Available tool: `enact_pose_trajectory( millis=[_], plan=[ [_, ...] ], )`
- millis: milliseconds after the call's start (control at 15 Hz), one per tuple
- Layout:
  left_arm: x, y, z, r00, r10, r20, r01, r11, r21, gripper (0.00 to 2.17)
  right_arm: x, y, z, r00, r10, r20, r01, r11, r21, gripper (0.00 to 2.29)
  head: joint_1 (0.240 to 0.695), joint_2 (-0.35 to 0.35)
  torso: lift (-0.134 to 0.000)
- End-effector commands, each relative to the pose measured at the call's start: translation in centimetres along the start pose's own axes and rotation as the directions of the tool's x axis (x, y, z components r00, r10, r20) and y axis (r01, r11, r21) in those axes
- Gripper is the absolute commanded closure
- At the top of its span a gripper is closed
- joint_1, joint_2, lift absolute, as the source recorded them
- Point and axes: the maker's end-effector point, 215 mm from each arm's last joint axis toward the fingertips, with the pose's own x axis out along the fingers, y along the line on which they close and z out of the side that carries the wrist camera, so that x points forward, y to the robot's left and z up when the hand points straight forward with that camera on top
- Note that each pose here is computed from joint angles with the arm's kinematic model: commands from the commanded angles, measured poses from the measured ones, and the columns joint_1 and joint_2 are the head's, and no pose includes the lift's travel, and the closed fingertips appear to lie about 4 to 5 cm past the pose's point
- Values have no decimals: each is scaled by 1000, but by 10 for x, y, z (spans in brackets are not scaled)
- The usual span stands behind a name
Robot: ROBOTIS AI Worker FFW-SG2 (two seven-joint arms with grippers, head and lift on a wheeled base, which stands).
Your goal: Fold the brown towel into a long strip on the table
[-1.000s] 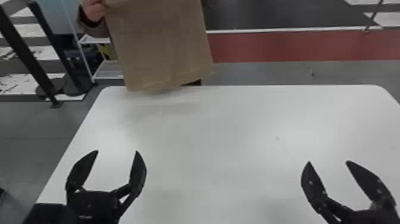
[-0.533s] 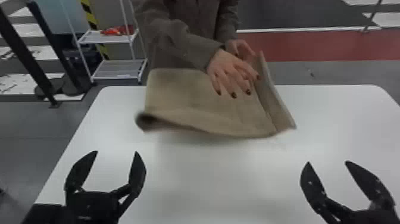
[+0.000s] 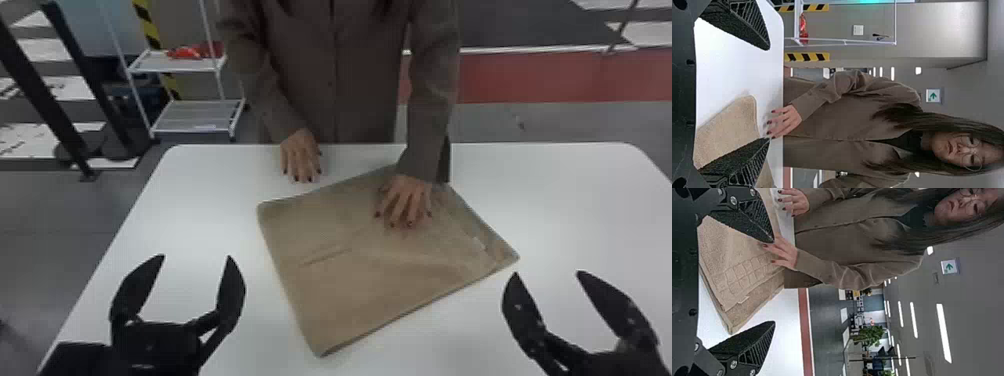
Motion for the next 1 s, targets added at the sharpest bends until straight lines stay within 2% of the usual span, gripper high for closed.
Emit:
enact_pose_trajectory(
  millis=[0, 933],
  plan=[
    [0, 1, -1, 1000, 0, -1, 0, 1000, 2, 43, 0, 0, -2, 1000, -2, -3, 2, 1000, 2, 157, 695, 69, -123],
    [3, -2, 1, 1000, -9, 5, 9, 1000, 0, 63, 1, -1, 1, 1000, -4, 0, 4, 1000, 1, 154, 695, 63, -123]
  ],
)
